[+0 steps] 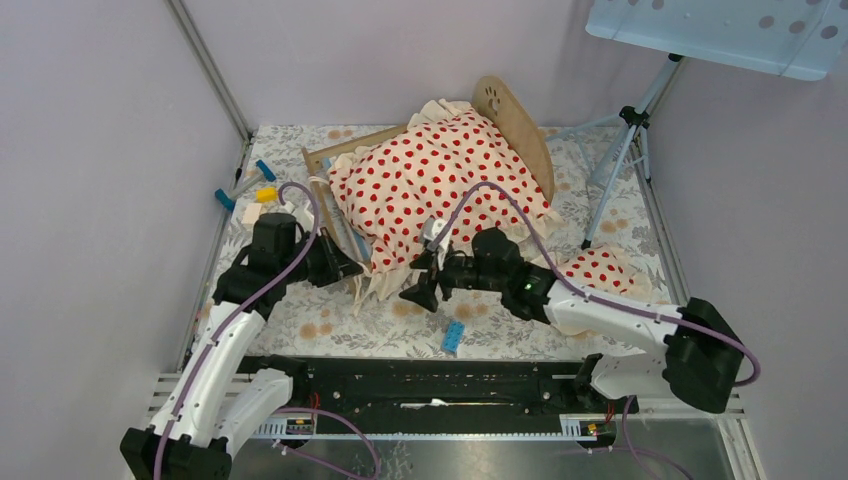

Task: Set up the pet bed
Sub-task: Cross the ropes on the bed frame.

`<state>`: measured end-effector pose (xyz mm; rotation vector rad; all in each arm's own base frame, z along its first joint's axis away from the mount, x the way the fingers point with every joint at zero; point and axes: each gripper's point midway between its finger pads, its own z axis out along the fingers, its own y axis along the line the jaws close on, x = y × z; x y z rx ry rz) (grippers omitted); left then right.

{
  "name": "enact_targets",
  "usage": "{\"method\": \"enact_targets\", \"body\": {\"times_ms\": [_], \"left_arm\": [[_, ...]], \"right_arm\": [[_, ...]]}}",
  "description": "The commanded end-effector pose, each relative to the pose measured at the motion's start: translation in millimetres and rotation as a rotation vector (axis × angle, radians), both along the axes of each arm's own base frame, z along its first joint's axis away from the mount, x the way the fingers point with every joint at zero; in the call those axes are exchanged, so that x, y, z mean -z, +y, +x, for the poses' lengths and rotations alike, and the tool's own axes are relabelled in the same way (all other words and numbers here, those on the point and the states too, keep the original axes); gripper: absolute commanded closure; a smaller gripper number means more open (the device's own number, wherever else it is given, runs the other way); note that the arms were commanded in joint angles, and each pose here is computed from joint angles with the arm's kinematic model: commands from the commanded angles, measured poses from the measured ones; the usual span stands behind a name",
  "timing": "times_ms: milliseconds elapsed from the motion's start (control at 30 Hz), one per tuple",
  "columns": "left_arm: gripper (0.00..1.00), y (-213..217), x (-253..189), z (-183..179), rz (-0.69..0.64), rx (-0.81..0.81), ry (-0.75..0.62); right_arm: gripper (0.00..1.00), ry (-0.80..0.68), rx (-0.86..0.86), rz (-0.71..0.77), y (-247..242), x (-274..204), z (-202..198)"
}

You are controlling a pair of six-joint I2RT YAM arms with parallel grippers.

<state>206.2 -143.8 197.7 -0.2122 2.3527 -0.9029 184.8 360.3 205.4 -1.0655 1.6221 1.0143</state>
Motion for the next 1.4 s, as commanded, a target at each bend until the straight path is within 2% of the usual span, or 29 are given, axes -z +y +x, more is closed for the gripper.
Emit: {"method": "enact_targets", "body": {"times_ms": [0,267,500,667,933,1133,1233,1300,1333,1367], "left_arm": [[1.0,-10,-19,2,-0.027,0.072,-0.067],[1.0,-15,-17,-2,-0.033,0.121,-0.061],[1.0,-14,-15,-6,-0.021,0.133,-0.056],[1.0,-12,-15,-8,-0.005,0.133,-0.052],[1.0,-6,-16,-10,0.031,0.125,-0.055],[1.0,-7,-18,-10,0.028,0.128,-0.059],[1.0,-7,-18,-9,0.03,0.128,-0.059],[1.0,-7,-18,-9,0.03,0.131,-0.057],[0.97,-7,-18,-9,0.03,0.131,-0.058],[0.93,-7,-18,-9,0.03,0.135,-0.06]], "right_arm": [[0.24,-0.294,-0.154,0.131,33,-36,-8],[0.26,-0.365,-0.261,0.116,68,-21,-10],[0.27,-0.425,-0.29,0.069,88,-14,3],[0.27,-0.445,-0.298,0.02,97,-5,12],[0.34,-0.452,-0.379,-0.08,100,20,12],[0.53,-0.454,-0.387,-0.101,103,25,15],[0.7,-0.453,-0.385,-0.097,103,23,15],[0.86,-0.456,-0.375,-0.092,102,21,15],[0.96,-0.459,-0.371,-0.091,102,21,15],[1.0,-0.459,-0.368,-0.097,100,22,15]]}}
